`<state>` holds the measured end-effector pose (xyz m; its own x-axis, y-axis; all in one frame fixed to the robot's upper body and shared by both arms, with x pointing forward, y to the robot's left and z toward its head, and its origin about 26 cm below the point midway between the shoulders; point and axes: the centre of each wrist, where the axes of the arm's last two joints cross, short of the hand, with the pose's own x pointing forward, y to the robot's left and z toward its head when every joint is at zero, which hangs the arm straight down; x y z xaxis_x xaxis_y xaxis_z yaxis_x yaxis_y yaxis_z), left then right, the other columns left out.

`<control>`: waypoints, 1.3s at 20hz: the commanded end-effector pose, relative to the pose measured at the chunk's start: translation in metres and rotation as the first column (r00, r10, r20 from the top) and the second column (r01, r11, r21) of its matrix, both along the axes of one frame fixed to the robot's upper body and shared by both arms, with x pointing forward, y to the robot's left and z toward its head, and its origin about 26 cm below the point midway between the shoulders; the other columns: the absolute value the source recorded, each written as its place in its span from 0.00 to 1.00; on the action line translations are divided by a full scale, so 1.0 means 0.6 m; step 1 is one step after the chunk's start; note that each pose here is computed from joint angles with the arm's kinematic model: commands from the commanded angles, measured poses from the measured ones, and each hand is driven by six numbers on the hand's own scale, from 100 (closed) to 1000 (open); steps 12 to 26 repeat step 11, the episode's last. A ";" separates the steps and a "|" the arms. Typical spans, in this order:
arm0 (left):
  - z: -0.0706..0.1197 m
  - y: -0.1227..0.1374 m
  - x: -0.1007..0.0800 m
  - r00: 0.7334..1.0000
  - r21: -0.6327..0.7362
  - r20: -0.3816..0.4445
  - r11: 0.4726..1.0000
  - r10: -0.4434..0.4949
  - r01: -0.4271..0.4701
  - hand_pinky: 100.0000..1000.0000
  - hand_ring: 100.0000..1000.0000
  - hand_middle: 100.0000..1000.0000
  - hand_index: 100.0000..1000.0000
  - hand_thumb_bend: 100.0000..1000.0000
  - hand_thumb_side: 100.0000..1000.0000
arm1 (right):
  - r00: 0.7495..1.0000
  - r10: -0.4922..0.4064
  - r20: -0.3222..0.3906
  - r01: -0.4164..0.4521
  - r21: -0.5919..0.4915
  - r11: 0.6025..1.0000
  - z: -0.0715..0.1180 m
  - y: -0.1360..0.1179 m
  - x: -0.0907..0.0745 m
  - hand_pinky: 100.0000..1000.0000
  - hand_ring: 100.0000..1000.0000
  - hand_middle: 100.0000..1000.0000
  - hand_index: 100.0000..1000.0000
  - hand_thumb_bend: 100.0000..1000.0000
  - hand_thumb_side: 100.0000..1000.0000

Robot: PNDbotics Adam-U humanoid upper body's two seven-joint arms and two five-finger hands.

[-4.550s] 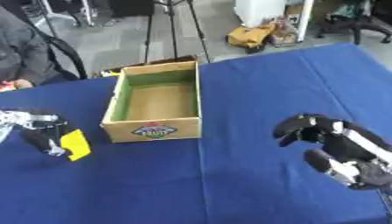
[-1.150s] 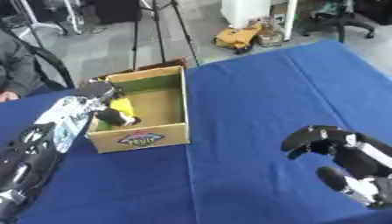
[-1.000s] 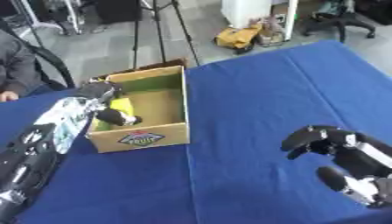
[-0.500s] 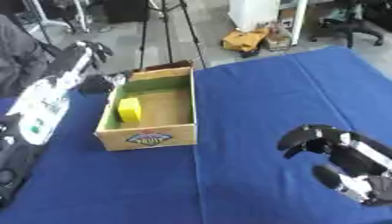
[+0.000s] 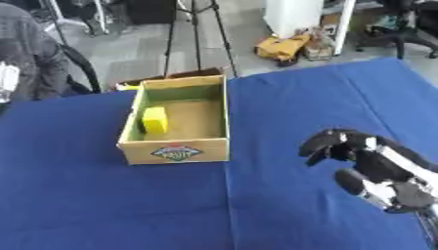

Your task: Pick up objects on the table and place them in the box.

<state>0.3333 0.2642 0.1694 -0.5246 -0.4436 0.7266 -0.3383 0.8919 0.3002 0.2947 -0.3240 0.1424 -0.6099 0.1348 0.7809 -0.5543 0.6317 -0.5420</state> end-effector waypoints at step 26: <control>-0.103 0.021 -0.047 0.994 -0.238 -0.057 0.965 0.098 -0.109 0.58 0.45 0.48 0.72 0.26 0.82 | 0.999 -0.033 -0.007 0.033 0.037 0.999 0.010 -0.006 0.000 0.68 0.76 0.72 0.77 0.20 0.52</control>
